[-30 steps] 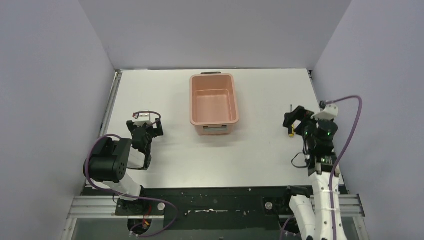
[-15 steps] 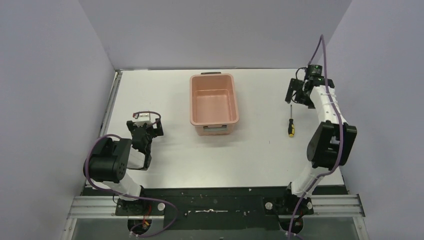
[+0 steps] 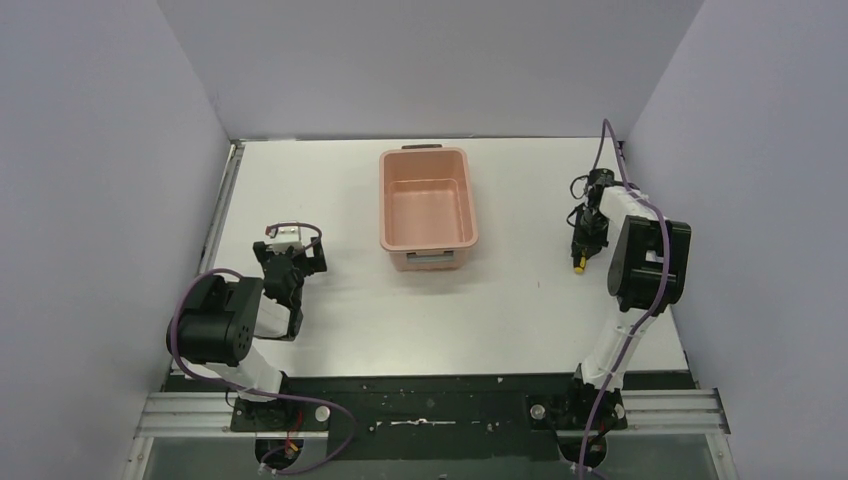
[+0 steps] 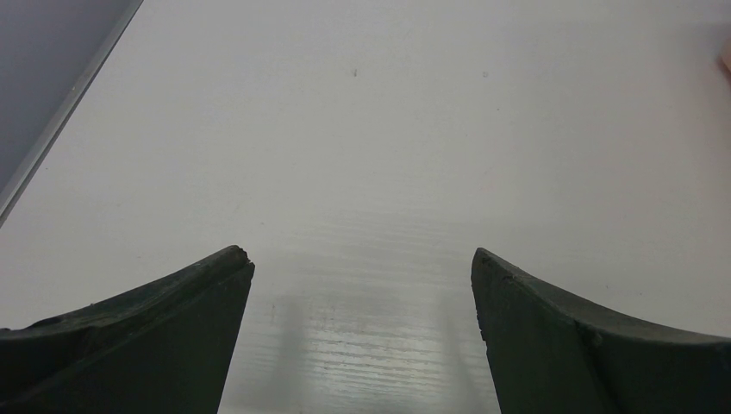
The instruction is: Put the screwdriver in the bin
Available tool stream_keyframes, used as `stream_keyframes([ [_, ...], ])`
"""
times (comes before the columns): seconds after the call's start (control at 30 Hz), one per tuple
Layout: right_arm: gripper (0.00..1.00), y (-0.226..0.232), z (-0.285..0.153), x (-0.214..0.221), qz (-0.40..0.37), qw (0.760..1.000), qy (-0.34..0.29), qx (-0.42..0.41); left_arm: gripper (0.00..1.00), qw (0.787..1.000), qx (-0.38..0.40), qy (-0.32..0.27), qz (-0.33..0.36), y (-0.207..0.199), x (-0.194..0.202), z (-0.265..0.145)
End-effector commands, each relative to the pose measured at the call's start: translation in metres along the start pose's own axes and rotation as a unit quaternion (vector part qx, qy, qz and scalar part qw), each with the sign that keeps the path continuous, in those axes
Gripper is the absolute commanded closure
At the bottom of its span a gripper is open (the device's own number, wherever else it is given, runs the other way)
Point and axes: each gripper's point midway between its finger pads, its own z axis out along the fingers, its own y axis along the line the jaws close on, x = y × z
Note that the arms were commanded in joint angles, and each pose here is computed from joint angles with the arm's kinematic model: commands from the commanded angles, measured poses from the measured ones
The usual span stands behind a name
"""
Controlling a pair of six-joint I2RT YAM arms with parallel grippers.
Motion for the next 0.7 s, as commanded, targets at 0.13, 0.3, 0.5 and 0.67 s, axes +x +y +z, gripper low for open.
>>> stream_keyframes([
  [0.13,1.00,-0.007,-0.068,-0.058,0.015,0.996,-0.080,0.046,0.03,1.000,0.008,-0.023,-0.002,-0.002,-0.014,0.002],
  [0.3,1.00,0.055,-0.164,-0.094,0.008,0.985,-0.171,-0.028,0.03,1.000,0.008,-0.023,-0.002,-0.002,-0.014,0.002],
  [0.5,1.00,0.213,-0.247,-0.083,-0.072,0.947,-0.253,-0.185,0.03,1.000,0.008,-0.023,-0.001,-0.002,-0.014,0.002],
  [0.67,1.00,0.328,-0.287,-0.046,-0.137,0.904,-0.294,-0.277,0.03,1.000,0.008,-0.023,-0.002,-0.002,-0.014,0.002],
])
